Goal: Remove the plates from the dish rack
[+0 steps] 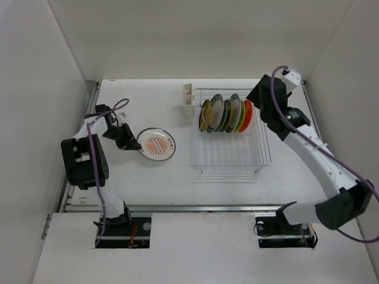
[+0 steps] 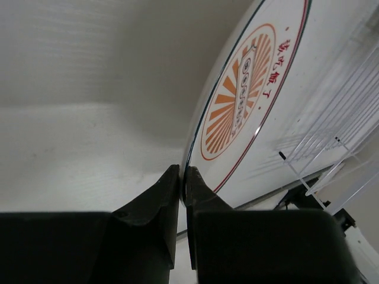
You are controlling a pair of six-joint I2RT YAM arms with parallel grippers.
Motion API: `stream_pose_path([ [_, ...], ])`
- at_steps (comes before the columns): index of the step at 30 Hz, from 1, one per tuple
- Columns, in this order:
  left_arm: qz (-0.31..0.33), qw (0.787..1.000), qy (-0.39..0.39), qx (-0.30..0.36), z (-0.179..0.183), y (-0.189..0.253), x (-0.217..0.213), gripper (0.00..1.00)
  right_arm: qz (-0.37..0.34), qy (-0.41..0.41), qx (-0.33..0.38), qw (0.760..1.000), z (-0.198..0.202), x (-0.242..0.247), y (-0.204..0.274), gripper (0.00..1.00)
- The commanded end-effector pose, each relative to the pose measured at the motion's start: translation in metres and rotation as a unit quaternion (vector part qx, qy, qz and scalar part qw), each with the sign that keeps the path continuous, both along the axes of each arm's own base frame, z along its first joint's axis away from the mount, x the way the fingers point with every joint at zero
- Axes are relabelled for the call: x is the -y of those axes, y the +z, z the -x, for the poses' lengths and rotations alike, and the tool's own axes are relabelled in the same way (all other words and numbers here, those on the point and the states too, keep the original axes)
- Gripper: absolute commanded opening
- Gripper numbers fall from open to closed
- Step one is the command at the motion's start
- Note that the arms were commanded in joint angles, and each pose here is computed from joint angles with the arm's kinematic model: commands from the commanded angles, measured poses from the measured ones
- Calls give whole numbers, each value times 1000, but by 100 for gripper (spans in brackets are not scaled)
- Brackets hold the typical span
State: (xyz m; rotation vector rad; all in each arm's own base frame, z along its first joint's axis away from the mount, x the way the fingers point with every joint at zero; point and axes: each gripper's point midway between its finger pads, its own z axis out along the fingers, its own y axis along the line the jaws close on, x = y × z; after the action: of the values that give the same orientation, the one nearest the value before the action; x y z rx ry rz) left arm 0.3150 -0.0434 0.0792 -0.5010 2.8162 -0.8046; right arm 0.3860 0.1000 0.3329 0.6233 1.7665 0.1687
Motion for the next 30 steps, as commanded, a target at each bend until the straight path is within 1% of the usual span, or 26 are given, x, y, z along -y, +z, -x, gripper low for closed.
stream_pose_path([
  [1,38,999,-2,35,-23,11,6,0,35,-27,-45,998,-17,19,-21,66],
  [2,37,998,-2,42,-29,9,5,0,35,-36,-50,997,-24,27,-24,63],
  [3,37,998,2,40,-32,5,1,0,47,-41,-71,995,-33,30,-41,61],
  [4,40,999,3,26,-31,-4,1,0,52,-38,-79,995,-38,31,-48,61],
  [5,39,999,3,30,-35,-6,0,0,55,-47,-88,993,-42,38,-55,59],
  [8,39,999,5,10,-40,-21,-2,0,59,-38,-107,992,-57,34,-77,59],
  [9,35,999,6,7,-43,-25,-4,0,66,-34,-124,989,-62,35,-94,59],
  [12,13,999,17,-38,-38,-48,-15,0,66,-34,-143,987,-70,38,-116,59],
  [14,18,998,23,-59,-35,-56,-18,1,66,-26,-156,985,-75,33,-131,59],
  [15,22,996,23,-79,-29,-64,-17,4,68,-26,-161,984,-76,33,-135,58],
  [17,33,996,18,-84,-27,-64,-14,11,69,-14,-171,983,-77,29,-146,56],
  [18,34,995,18,-89,-24,-66,-13,16,70,-8,-170,983,-80,27,-148,55],
  [19,41,995,17,-94,-20,-67,-10,24,69,-1,-177,982,-78,25,-154,52],
  [20,43,996,11,-78,-23,-63,-10,28,70,-1,-179,981,-77,26,-159,49],
  [21,44,995,12,-83,-20,-65,-9,31,66,4,-177,982,-77,23,-161,49],
  [22,42,997,11,-71,-22,-57,-10,34,66,4,-177,982,-77,23,-161,46],
  [24,33,998,7,-61,-23,-53,-12,45,70,11,-187,980,-78,22,-173,41],
  [26,26,998,8,-52,-23,-44,-13,54,71,11,-192,979,-78,21,-177,32],
  [27,25,999,7,-45,-24,-40,-13,64,71,11,-192,979,-78,21,-177,28],
  [28,23,999,4,-40,-23,-35,-14,67,74,17,-198,977,-78,20,-182,24],
  [29,21,999,3,-30,-22,-28,-13,75,74,17,-198,977,-78,20,-182,14],
  [30,25,999,3,-26,-21,-22,-12,76,74,17,-198,977,-78,20,-182,9],
])
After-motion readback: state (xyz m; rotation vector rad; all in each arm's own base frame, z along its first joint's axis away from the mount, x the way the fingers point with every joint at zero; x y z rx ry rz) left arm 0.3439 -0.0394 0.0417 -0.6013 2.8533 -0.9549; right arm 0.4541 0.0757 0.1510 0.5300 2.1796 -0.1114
